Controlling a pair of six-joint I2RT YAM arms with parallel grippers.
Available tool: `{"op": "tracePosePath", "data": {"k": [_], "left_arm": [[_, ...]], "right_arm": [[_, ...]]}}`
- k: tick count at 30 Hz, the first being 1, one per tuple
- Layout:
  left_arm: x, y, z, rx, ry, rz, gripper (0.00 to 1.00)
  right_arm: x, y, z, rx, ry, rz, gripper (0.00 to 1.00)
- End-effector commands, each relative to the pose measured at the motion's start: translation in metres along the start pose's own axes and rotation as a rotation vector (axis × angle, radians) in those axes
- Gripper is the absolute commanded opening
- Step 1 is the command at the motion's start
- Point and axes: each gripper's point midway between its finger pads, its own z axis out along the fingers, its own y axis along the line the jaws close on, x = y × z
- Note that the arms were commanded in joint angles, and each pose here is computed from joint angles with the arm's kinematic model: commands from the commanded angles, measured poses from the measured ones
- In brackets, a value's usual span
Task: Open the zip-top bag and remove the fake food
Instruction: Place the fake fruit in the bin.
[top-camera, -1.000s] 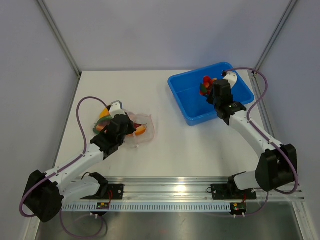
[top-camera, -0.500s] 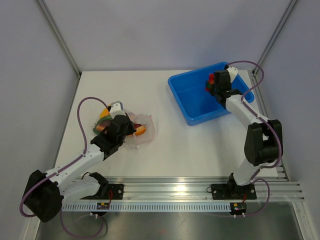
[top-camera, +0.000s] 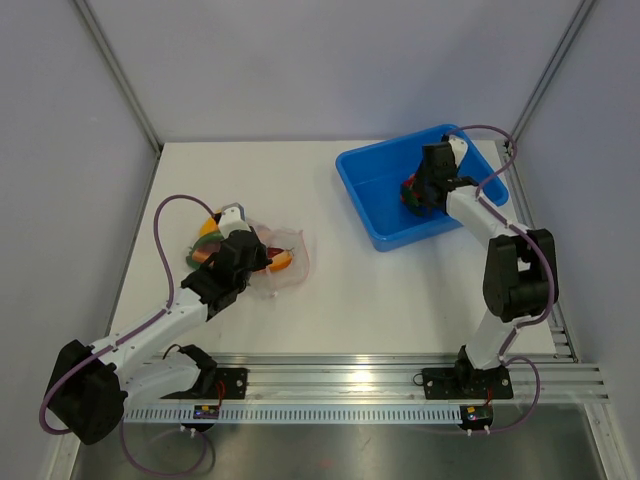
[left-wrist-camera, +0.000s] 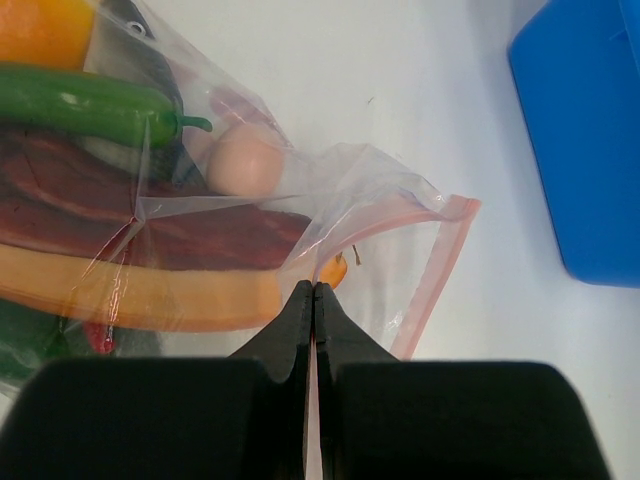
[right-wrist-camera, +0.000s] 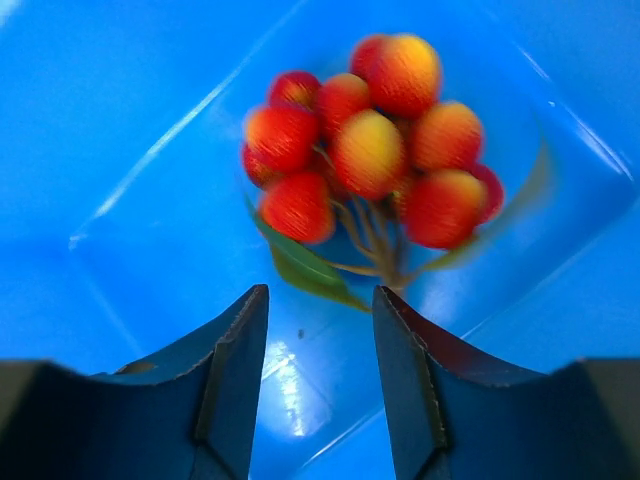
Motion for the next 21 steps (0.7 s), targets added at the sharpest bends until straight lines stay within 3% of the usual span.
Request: {"op": "tracePosePath", "data": {"k": [1, 12, 21], "left_arm": [[-0.015, -0.003, 0.000, -0.002, -0.050, -0.030, 0.00], [-0.016, -0.006, -0.001, 0.012, -0.048, -0.037, 0.00], [-0.017, -0.010, -0.006, 0.040, -0.045, -0.047, 0.00]], "right_arm": [[-0.045, 0.020, -0.036, -0.114, -0.096, 0.067, 0.53], [-0.032, 0.055, -0.119, -0.446, -0.067, 0.144, 0.54], [0.032, 0.125, -0.216, -0.803, -0.086, -0.035, 0.53]]}}
